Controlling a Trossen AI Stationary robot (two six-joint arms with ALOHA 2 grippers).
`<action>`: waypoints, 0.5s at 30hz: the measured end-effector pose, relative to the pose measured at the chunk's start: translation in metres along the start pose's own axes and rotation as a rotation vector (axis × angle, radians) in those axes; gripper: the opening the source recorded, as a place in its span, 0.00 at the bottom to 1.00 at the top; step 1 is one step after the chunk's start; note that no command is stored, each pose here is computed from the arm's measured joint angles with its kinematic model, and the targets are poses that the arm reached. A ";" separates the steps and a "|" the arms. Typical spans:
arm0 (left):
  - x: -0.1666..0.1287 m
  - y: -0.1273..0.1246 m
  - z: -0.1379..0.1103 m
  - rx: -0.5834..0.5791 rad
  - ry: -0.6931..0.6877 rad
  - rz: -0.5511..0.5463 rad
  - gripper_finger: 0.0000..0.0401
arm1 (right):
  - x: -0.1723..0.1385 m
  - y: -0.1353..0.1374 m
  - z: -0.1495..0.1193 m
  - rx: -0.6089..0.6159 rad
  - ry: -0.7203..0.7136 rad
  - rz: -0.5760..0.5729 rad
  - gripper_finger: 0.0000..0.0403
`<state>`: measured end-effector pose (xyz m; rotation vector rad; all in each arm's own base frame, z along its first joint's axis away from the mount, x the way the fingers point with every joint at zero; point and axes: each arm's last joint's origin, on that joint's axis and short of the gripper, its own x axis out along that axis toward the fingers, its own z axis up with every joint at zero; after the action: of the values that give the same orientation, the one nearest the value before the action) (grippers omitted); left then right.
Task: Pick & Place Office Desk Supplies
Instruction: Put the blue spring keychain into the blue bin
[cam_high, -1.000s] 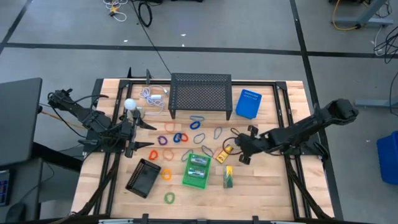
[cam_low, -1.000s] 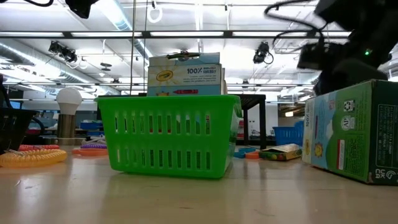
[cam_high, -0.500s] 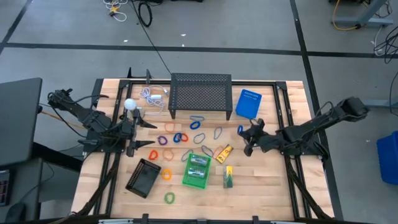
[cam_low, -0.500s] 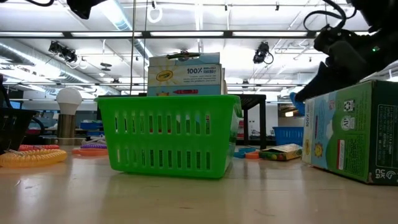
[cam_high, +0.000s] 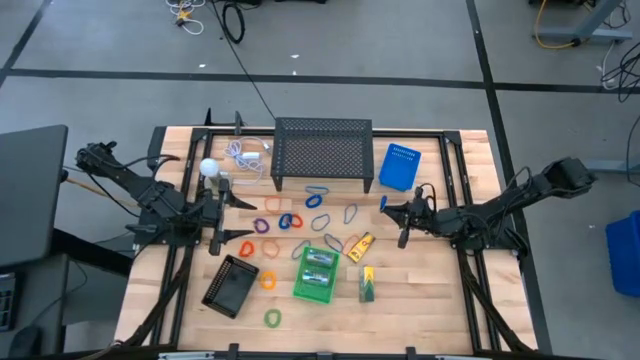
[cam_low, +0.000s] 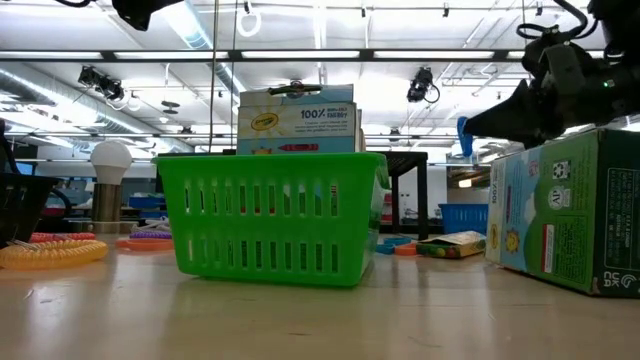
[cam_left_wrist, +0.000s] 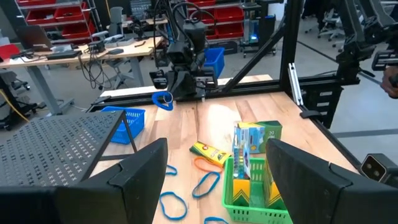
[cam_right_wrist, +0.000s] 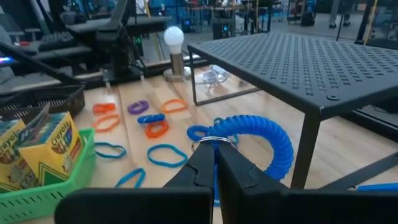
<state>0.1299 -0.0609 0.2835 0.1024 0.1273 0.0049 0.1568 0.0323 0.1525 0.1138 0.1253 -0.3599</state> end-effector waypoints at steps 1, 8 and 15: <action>0.000 0.000 0.000 0.000 0.001 0.000 0.71 | 0.000 0.000 0.000 0.000 0.000 0.000 0.00; 0.000 0.000 0.000 -0.001 0.000 0.000 0.71 | 0.000 -0.003 0.001 -0.005 -0.023 -0.081 0.00; 0.000 0.000 0.000 -0.002 -0.001 0.000 0.71 | 0.000 -0.011 0.002 -0.009 -0.060 -0.289 0.00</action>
<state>0.1299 -0.0609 0.2836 0.1005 0.1267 0.0050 0.1533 0.0223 0.1536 0.0757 0.0836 -0.6509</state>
